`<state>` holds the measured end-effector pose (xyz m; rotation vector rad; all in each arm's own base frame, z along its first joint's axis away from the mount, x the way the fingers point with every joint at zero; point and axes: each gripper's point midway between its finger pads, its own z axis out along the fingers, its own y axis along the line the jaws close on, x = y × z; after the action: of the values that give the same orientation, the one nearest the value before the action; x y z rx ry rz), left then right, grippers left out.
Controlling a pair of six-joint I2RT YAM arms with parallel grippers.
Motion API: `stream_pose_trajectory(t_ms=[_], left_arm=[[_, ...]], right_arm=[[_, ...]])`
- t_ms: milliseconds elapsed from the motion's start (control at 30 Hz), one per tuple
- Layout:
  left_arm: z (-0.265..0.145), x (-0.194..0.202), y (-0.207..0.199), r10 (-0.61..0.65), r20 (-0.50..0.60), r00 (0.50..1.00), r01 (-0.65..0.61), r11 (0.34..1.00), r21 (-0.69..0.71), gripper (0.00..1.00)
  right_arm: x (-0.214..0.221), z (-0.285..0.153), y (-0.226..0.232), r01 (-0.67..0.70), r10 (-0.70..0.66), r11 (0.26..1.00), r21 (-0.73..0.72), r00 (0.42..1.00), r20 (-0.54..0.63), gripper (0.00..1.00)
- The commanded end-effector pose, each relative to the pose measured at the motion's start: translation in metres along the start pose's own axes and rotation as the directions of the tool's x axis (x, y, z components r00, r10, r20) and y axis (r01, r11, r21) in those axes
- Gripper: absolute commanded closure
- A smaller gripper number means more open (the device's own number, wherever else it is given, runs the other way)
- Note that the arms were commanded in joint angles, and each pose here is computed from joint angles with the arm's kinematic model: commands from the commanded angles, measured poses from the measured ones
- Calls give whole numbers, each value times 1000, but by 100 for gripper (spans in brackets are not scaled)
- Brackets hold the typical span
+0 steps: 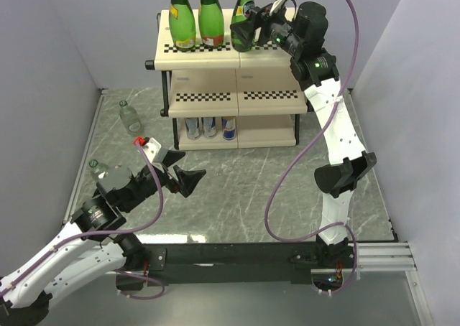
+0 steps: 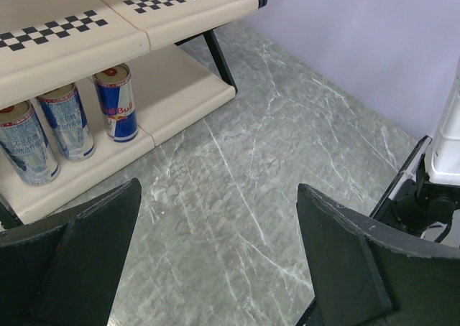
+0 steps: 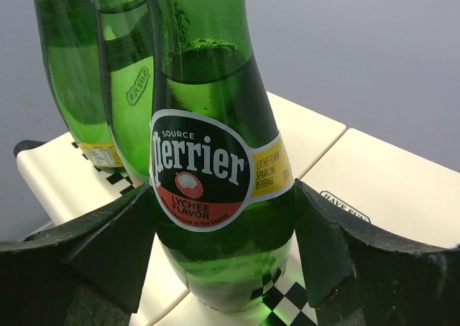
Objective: Place and organize the beverage onto the shelf
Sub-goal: Adjust the drink on the shelf.
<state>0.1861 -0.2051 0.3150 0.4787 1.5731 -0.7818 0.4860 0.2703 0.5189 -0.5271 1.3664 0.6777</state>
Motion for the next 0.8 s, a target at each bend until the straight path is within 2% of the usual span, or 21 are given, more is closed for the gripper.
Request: stream_pose_trajectory(t_ms=[0, 267, 767], left_arm=[[0, -8, 1, -18, 34, 999, 18, 1000, -8, 5], [0, -8, 0, -18, 35, 999, 18, 1000, -6, 5], [-1, -7, 1, -18, 32, 999, 18, 1000, -8, 5]], right_arm=[[-41, -6, 8, 55, -56, 998, 5, 992, 111, 29], [-43, -6, 8, 57, -57, 998, 8, 992, 116, 19], [-44, -7, 8, 62, -62, 998, 7, 991, 117, 15]])
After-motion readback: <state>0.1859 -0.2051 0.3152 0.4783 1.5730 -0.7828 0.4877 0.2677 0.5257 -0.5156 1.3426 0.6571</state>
